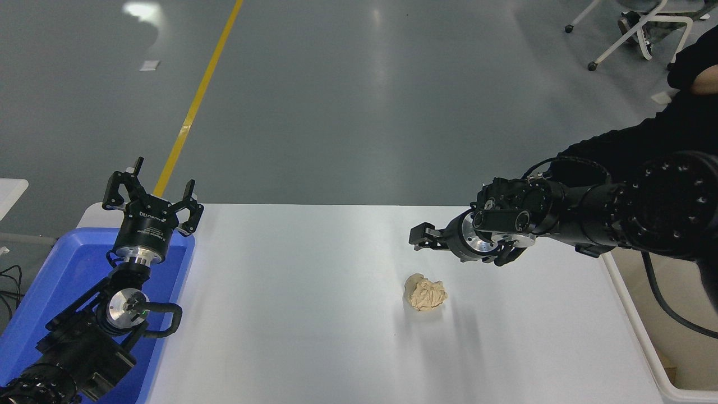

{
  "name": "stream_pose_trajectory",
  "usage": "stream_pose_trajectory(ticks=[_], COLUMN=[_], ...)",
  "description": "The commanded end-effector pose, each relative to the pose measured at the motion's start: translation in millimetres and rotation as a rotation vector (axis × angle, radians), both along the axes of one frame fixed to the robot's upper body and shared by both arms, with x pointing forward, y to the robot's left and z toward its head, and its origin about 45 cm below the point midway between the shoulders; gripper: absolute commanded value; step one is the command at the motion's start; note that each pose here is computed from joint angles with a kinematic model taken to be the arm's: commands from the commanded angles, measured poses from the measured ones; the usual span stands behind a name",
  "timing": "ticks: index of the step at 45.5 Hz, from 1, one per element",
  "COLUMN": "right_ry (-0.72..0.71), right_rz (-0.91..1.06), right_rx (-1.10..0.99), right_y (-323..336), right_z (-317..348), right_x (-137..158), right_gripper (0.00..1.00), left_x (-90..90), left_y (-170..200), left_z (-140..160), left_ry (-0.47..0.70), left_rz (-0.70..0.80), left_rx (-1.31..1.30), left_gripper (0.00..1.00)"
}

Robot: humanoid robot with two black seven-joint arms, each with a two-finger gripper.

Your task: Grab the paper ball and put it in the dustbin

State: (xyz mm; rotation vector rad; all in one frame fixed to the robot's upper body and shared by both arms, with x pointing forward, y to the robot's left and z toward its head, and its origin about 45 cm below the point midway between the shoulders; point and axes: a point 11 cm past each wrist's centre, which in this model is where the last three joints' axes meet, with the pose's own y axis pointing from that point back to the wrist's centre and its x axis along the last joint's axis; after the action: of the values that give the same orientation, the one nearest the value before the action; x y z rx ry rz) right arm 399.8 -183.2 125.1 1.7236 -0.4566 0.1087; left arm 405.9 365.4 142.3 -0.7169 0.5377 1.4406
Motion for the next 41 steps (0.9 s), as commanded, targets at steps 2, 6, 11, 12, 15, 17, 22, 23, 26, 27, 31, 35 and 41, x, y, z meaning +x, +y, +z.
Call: stream_pose_trajectory(ticks=[2,6,11,12,15,17,22,23,26,27,31,35,41], right_ry=[0.020,0.033,0.043,0.045,0.045,0.049,0.065,0.069,0.084,0.088,0.103,0.113,0.105], right_rz=[-0.047,-0.056,-0.066,-0.069,-0.072,-0.079,-0.091,-0.096,-0.105,-0.107,-0.115,-0.120,-0.141], right_rx=[0.015,0.034,0.061,0.066,0.084,0.100,0.137,0.144,0.160,0.163,0.167,0.166,0.161], right_y=[-9.0,-5.8,-0.3,0.7,5.3,8.6,16.4,17.4,19.7,20.3,19.3,17.8,10.4], right_z=[-25.9,-30.5,-33.3,-33.6,-32.6,-33.2,-36.0,-37.4,-42.3,-43.6,-50.0,-54.4,-60.5], right_x=[-9.4,-13.4,-16.6,-16.9,-16.7,-17.6,-21.7,-22.9,-27.8,-29.1,-34.7,-38.5,-37.3], right_gripper=[1.00,1.00,1.00,1.00,1.00,1.00,1.00,1.00,1.00,1.00,1.00,1.00,1.00], left_x=[0.0,0.0,0.0,0.0,0.0,0.0,0.0,0.0,0.0,0.0,0.0,0.0,0.0], left_y=[0.0,0.0,0.0,0.0,0.0,0.0,0.0,0.0,0.0,0.0,0.0,0.0,0.0], left_z=[0.0,0.0,0.0,0.0,0.0,0.0,0.0,0.0,0.0,0.0,0.0,0.0,0.0], left_ry=[0.000,0.000,0.000,0.000,0.000,0.000,0.000,0.000,0.000,0.000,0.000,0.000,0.000], left_rz=[0.000,0.000,0.000,0.000,0.000,0.000,0.000,0.000,0.000,0.000,0.000,0.000,0.000], left_rx=[0.000,0.000,0.000,0.000,0.000,0.000,0.000,0.000,0.000,0.000,0.000,0.000,0.000], left_gripper=[0.98,0.98,0.98,0.98,0.98,0.98,0.98,0.98,0.98,0.98,0.98,0.98,0.98])
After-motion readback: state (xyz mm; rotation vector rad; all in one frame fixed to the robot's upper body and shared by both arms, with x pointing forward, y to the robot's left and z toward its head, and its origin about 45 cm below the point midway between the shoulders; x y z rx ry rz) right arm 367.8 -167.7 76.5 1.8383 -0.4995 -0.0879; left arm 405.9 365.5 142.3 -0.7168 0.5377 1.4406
